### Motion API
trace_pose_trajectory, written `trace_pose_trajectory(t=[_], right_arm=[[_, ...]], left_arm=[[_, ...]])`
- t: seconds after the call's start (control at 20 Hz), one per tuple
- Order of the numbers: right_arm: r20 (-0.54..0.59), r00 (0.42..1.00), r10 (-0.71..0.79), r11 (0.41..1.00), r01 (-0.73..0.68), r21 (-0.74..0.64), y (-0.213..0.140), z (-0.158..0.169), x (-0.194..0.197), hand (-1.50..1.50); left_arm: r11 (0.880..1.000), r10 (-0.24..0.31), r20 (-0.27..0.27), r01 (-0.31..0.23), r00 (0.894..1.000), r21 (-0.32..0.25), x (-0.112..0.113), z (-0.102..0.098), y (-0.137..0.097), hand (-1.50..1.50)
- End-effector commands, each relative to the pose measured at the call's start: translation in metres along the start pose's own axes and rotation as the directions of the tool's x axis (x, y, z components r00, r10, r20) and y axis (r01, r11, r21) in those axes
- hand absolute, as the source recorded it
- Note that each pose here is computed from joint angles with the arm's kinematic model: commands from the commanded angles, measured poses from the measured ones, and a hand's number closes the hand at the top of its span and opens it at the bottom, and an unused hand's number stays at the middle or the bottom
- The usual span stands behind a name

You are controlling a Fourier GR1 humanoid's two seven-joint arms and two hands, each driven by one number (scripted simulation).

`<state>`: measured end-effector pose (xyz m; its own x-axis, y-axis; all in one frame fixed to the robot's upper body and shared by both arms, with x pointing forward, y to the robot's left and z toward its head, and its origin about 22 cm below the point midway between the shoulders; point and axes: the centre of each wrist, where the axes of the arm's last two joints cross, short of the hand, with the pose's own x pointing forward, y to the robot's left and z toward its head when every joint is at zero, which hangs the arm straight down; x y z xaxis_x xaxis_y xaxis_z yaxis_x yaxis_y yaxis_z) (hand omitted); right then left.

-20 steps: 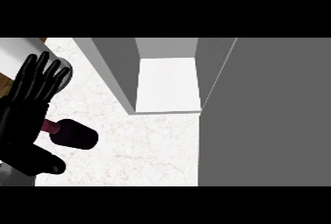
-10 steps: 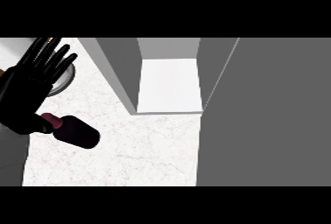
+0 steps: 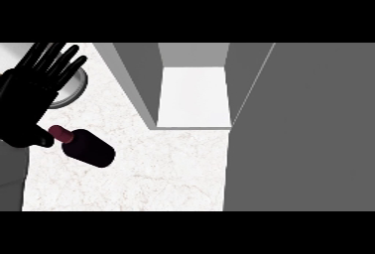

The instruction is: Pick up the wine, place it into the cabinet and close the cabinet

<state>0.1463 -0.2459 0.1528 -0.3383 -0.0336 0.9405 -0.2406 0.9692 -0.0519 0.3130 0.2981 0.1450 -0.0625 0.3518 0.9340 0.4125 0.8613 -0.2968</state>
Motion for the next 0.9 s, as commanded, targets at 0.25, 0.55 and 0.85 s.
trace_pose_trajectory(t=[0.25,0.55,0.85], right_arm=[[0.001,1.000,0.001,1.000,-0.001,0.024,0.011,0.003,0.012,-1.50],[-0.014,1.000,0.005,0.999,-0.005,0.033,0.004,0.005,0.023,-1.50],[0.005,1.000,-0.016,0.999,0.016,0.029,0.011,-0.005,0.008,-1.50]], left_arm=[[1.000,-0.004,-0.008,0.004,1.000,0.006,0.005,0.016,-0.001,-1.50],[1.000,-0.019,-0.030,0.020,0.999,0.020,-0.005,0.005,-0.006,-1.50],[0.993,-0.070,-0.052,0.074,0.996,0.087,0.004,0.036,0.005,-1.50]])
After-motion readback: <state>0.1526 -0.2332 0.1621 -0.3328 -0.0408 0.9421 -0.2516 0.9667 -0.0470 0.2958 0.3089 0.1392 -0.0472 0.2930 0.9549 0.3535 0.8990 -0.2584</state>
